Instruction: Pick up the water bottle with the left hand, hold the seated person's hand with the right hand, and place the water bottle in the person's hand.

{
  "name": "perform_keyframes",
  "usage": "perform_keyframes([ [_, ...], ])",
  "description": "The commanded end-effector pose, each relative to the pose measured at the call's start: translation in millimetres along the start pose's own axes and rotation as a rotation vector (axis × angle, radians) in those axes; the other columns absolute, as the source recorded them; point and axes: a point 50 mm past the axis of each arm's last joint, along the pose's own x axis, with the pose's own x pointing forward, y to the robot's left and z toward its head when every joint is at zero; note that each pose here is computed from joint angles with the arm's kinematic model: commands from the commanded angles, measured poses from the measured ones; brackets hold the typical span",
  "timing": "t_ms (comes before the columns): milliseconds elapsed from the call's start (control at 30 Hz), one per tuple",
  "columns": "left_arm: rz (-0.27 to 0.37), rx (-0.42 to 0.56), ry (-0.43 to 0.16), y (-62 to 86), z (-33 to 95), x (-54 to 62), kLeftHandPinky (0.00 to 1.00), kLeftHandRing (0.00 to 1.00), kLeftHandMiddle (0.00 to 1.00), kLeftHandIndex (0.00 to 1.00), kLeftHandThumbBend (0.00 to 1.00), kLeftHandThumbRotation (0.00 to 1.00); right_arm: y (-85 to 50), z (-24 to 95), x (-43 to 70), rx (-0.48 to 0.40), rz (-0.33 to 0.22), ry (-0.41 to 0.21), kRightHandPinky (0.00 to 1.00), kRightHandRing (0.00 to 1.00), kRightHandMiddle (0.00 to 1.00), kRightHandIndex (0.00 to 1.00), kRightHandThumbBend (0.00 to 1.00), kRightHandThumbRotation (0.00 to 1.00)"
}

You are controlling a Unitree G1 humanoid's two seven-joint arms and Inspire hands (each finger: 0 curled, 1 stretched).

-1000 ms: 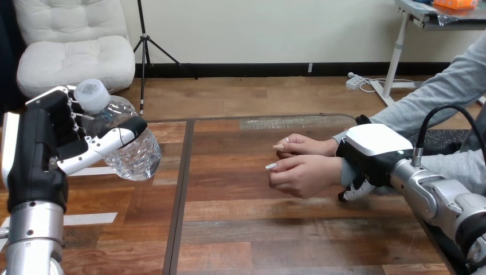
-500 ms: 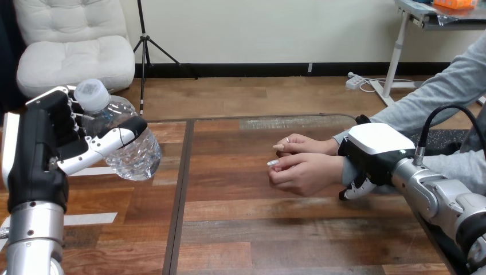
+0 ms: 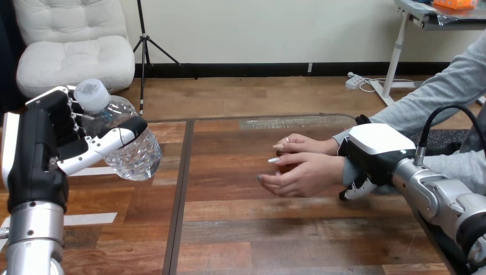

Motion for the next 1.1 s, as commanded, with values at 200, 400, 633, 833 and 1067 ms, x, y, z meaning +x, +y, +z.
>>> perform_keyframes([
  [200, 0.0, -0.007, -0.126, -1.2, 21.2, 8.6, 0.28, 0.34, 0.39, 0.4, 0.7, 0.0, -21.6, -0.1, 3.8, 0.024, -0.074, 0.002, 0.15, 0.2, 0.27, 0.31, 0.62, 0.0],
  [400, 0.001, -0.014, -0.12, -1.2, 20.6, 8.6, 0.28, 0.34, 0.39, 0.4, 0.7, 0.0, -21.9, 0.4, 3.8, 0.029, -0.08, -0.003, 0.15, 0.2, 0.27, 0.3, 0.63, 0.0],
  [633, -0.005, -0.015, -0.124, -1.4, 20.1, 8.8, 0.27, 0.34, 0.39, 0.4, 0.7, 0.0, -22.8, 0.6, 3.9, 0.028, -0.08, -0.007, 0.15, 0.21, 0.27, 0.3, 0.62, 0.0],
  [833, -0.005, -0.031, -0.119, -2.4, 20.3, 8.6, 0.28, 0.34, 0.39, 0.4, 0.7, 0.0, -24.4, 0.7, 3.9, 0.026, -0.085, -0.01, 0.16, 0.21, 0.28, 0.31, 0.62, 0.0],
  [1067, -0.005, -0.037, -0.116, -3.3, 20.2, 8.6, 0.28, 0.34, 0.39, 0.4, 0.7, 0.0, -26.8, 0.6, 4.1, 0.036, -0.092, -0.009, 0.15, 0.21, 0.28, 0.3, 0.62, 0.0],
])
